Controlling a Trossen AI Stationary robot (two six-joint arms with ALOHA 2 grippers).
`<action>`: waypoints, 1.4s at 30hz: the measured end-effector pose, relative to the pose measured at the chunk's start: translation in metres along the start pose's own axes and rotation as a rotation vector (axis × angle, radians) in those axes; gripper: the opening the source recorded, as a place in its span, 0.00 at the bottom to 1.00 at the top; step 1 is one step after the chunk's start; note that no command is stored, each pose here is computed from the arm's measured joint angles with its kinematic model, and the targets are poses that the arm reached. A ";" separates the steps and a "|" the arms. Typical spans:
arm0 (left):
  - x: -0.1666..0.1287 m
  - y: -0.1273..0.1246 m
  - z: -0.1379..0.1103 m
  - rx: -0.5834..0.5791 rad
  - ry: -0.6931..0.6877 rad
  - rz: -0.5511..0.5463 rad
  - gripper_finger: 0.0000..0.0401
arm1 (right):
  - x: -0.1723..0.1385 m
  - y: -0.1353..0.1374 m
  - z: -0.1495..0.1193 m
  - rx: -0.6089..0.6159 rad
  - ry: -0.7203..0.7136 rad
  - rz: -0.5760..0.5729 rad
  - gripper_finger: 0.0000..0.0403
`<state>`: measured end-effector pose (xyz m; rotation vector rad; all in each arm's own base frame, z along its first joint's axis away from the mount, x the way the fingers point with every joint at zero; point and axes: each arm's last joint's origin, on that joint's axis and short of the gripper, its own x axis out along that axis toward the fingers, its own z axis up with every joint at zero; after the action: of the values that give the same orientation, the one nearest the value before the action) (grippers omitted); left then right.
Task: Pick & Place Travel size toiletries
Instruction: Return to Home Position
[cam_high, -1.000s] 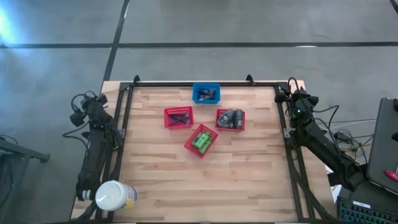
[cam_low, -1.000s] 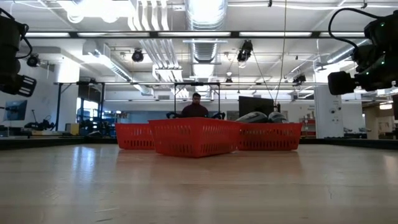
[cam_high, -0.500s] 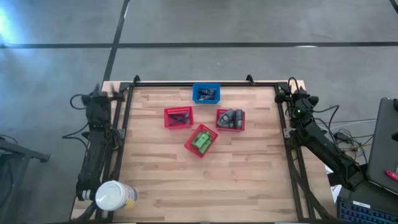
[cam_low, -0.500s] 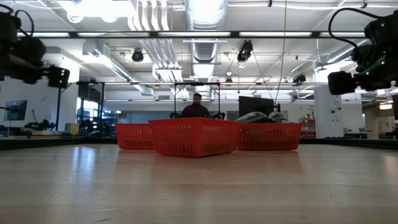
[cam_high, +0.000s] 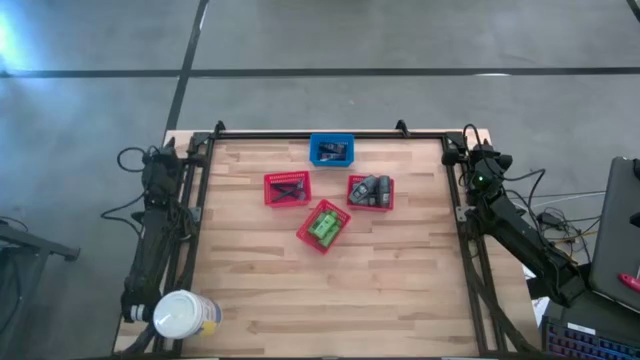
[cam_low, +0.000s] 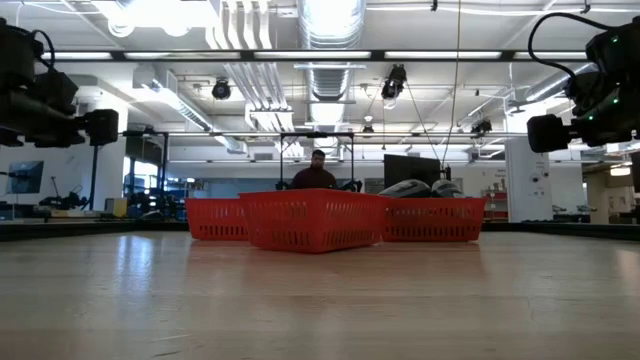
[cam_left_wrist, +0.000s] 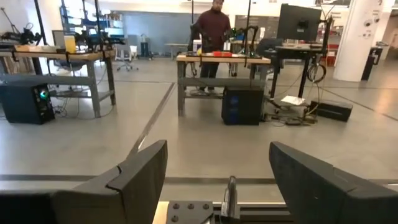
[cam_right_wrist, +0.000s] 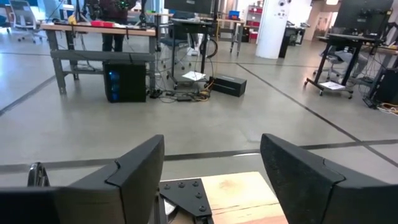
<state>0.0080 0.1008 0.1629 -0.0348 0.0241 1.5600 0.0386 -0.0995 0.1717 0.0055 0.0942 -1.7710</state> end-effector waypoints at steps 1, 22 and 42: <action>0.000 0.000 -0.001 -0.001 0.007 0.001 0.71 | 0.000 0.000 0.000 0.000 0.000 0.000 0.66; -0.002 0.003 0.004 -0.008 -0.053 0.026 0.71 | 0.000 0.000 0.000 0.000 0.000 0.000 0.85; -0.004 0.004 0.008 -0.012 -0.105 0.038 0.71 | 0.000 0.000 0.000 0.001 -0.001 0.000 0.82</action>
<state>0.0043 0.0970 0.1715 0.0387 -0.0677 1.5982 0.0386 -0.0995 0.1718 0.0053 0.0929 -1.7714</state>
